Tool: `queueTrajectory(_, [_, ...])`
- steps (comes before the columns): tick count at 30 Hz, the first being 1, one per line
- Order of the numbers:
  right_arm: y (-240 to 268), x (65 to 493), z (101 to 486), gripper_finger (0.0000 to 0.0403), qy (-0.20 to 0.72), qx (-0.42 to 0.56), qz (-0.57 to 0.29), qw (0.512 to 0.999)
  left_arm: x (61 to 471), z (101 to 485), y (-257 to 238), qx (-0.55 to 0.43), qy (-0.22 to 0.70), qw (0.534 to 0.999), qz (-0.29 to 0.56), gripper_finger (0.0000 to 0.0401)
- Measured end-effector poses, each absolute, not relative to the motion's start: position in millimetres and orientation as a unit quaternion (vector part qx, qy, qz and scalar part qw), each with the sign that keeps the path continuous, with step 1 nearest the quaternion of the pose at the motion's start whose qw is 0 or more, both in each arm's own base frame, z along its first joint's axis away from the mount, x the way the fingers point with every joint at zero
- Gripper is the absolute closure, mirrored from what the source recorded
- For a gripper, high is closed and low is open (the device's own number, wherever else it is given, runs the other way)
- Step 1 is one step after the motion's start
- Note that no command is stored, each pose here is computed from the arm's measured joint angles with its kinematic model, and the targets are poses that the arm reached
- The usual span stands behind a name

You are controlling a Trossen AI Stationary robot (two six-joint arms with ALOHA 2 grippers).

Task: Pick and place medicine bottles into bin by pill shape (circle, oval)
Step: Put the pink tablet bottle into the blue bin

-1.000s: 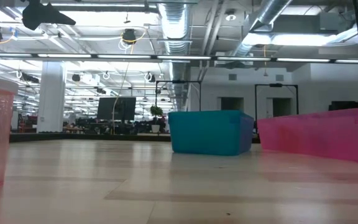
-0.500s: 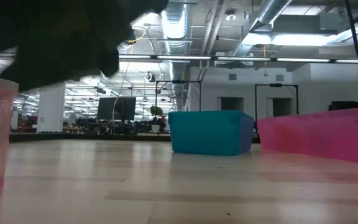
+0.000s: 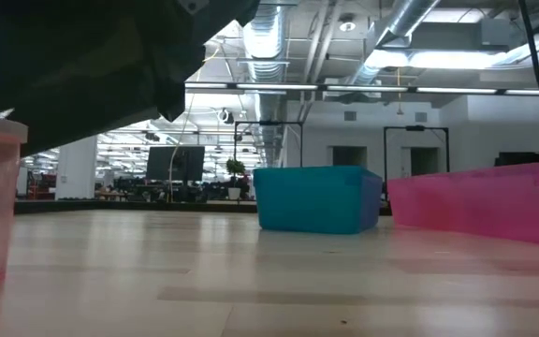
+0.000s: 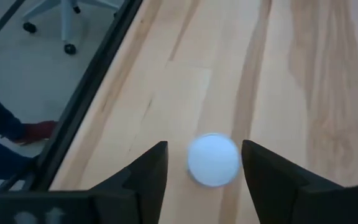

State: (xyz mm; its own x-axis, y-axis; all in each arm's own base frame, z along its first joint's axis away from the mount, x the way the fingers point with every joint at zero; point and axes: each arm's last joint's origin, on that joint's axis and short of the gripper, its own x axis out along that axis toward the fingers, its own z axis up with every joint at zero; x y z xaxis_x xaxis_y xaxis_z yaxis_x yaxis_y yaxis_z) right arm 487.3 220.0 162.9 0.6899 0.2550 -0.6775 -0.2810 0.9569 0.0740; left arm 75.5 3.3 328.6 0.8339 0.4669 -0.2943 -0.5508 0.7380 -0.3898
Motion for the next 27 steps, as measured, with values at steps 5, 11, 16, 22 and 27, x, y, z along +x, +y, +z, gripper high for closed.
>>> queueTrajectory(5, [219,488,163,0.0223,0.366,-0.018,0.145,0.919,76,329,3,-0.236,0.089,0.928,0.274,0.0089])
queueTrajectory(11, [219,488,163,0.0275,0.366,-0.017,0.145,0.919,76,329,3,-0.236,0.089,0.928,0.274,0.0089])
queueTrajectory(16, [219,487,164,0.0294,0.367,-0.010,0.142,0.919,76,329,3,-0.236,0.089,0.928,0.274,0.0089])
queueTrajectory(22, [212,480,203,0.0280,0.351,0.000,0.139,0.926,76,329,3,-0.237,0.089,0.928,0.274,0.0089])
queueTrajectory(27, [177,455,274,0.0280,0.345,-0.037,0.129,0.929,76,329,3,-0.238,0.088,0.927,0.275,0.0089])
